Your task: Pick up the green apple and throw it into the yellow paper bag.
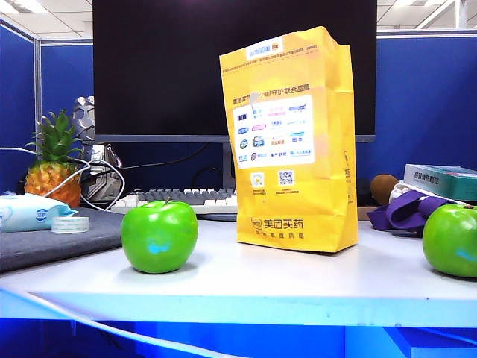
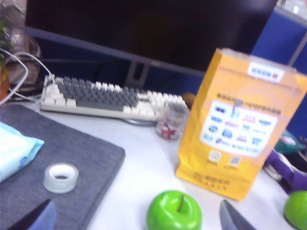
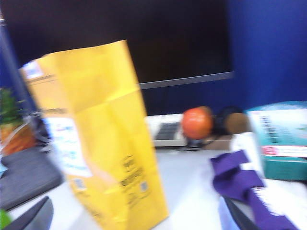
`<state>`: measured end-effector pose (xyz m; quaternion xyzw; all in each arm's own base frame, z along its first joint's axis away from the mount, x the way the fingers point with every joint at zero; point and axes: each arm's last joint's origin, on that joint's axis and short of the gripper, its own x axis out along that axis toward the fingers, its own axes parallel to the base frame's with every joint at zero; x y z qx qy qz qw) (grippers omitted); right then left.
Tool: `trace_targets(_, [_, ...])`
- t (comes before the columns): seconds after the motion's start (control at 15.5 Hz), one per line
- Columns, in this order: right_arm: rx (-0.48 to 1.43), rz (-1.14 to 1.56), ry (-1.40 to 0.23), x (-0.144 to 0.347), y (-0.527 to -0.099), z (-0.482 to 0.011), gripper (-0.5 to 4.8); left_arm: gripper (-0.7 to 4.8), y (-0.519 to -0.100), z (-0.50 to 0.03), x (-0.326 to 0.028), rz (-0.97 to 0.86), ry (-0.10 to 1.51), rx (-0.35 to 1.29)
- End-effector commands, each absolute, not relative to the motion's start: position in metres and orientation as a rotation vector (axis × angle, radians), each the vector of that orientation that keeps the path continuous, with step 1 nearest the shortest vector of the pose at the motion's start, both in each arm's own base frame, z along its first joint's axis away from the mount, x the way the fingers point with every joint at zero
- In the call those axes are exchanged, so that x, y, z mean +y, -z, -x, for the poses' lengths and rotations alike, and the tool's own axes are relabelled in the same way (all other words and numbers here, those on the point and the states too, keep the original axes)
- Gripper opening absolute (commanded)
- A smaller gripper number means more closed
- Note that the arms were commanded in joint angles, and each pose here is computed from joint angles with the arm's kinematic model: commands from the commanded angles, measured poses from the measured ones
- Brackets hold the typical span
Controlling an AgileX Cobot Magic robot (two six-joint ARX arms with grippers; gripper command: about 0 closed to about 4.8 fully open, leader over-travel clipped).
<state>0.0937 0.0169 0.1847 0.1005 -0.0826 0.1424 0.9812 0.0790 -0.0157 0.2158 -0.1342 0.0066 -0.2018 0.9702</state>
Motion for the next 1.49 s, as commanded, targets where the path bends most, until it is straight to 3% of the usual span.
trace_targets(0.06, [-0.211,-0.205,-0.32,0.018,-0.188,-0.093,4.79,4.79,-0.23,-0.079,-0.016,0.258,0.424,0.007])
trace_targets(0.52, [-0.293,-0.198,-0.355,0.017,-0.212,-0.086,4.79,4.79,-0.277,-0.133,-0.023,0.22,0.494,0.238])
trace_targets(0.84, [-0.272,-0.211,-0.299,0.015,-0.235,-0.079,4.79,4.79,-0.286,-0.248,-0.04,0.098,0.629,0.583])
trace_targets(0.97, [-0.233,-0.269,-0.304,0.015,-0.238,-0.081,4.79,4.79,-0.277,-0.268,-0.056,0.018,0.703,0.661])
trace_targets(1.1, [-0.099,-0.329,-0.379,0.019,-0.252,-0.089,4.79,4.79,-0.268,-0.272,-0.095,-0.202,0.841,0.69])
trace_targets(1.23, [0.108,-0.339,-0.511,0.026,-0.264,-0.105,4.79,4.79,-0.263,-0.264,-0.121,-0.386,0.823,0.698])
trace_targets(1.36, [0.327,-0.371,-0.691,0.034,-0.276,-0.127,4.79,4.79,-0.259,-0.257,-0.131,-0.416,0.851,0.733])
trace_targets(1.49, [0.406,-0.366,-0.775,0.039,-0.283,-0.144,4.79,4.79,-0.256,-0.257,-0.132,-0.453,0.799,0.756])
